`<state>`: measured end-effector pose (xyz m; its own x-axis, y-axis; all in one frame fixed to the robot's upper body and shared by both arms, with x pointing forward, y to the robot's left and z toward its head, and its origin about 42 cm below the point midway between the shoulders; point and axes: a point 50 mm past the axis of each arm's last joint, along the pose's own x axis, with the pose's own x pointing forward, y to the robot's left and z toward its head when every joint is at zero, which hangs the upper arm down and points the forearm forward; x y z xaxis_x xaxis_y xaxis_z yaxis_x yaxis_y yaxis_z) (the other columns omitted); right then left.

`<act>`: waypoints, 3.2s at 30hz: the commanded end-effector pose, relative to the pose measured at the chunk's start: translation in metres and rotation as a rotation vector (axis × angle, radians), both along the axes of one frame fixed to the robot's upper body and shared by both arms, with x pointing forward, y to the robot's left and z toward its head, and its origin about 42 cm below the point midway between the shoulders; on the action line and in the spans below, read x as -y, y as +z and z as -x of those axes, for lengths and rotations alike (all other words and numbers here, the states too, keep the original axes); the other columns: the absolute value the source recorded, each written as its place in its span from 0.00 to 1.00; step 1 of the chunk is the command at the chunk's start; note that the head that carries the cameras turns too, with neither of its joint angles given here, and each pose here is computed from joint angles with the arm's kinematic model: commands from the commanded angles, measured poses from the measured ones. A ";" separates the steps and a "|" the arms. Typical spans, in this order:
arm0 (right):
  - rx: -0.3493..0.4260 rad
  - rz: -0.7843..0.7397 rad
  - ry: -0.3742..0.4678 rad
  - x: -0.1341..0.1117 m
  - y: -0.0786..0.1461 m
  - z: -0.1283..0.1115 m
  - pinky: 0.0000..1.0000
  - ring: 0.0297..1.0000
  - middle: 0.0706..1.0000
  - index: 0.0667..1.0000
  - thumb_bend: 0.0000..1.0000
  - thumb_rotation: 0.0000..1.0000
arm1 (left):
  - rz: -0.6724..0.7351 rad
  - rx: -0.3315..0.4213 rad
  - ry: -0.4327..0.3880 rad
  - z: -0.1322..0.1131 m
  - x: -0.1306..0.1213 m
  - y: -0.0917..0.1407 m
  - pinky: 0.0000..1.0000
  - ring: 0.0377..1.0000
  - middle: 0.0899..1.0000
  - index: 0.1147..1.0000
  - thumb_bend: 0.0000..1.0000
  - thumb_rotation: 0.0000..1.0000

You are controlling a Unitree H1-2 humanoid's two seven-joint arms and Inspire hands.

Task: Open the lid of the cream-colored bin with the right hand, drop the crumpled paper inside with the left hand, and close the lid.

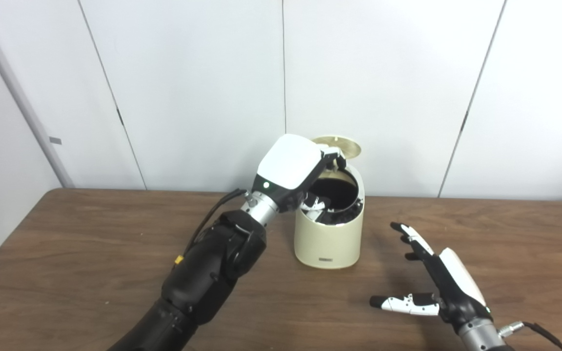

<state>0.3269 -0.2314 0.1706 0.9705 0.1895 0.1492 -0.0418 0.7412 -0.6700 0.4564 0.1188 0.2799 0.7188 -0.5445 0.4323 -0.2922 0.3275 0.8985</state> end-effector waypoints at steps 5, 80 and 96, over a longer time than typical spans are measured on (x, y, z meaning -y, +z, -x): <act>0.114 -0.034 -0.005 0.000 0.023 -0.008 0.75 0.88 0.95 0.91 0.80 0.31 | 0.289 -0.037 -0.090 0.013 -0.007 0.026 0.34 0.40 0.44 0.46 0.53 0.02; 0.385 0.366 0.175 -0.049 0.191 -0.099 0.92 0.99 0.92 0.90 0.78 0.59 | 0.878 -0.475 0.022 0.119 -0.114 -0.103 0.61 0.73 0.79 0.82 0.73 0.20; 0.405 0.396 0.256 -0.068 0.190 -0.100 0.81 0.98 0.87 0.86 0.78 0.55 | 0.885 -0.489 0.003 0.117 -0.112 -0.102 0.59 0.72 0.79 0.83 0.72 0.17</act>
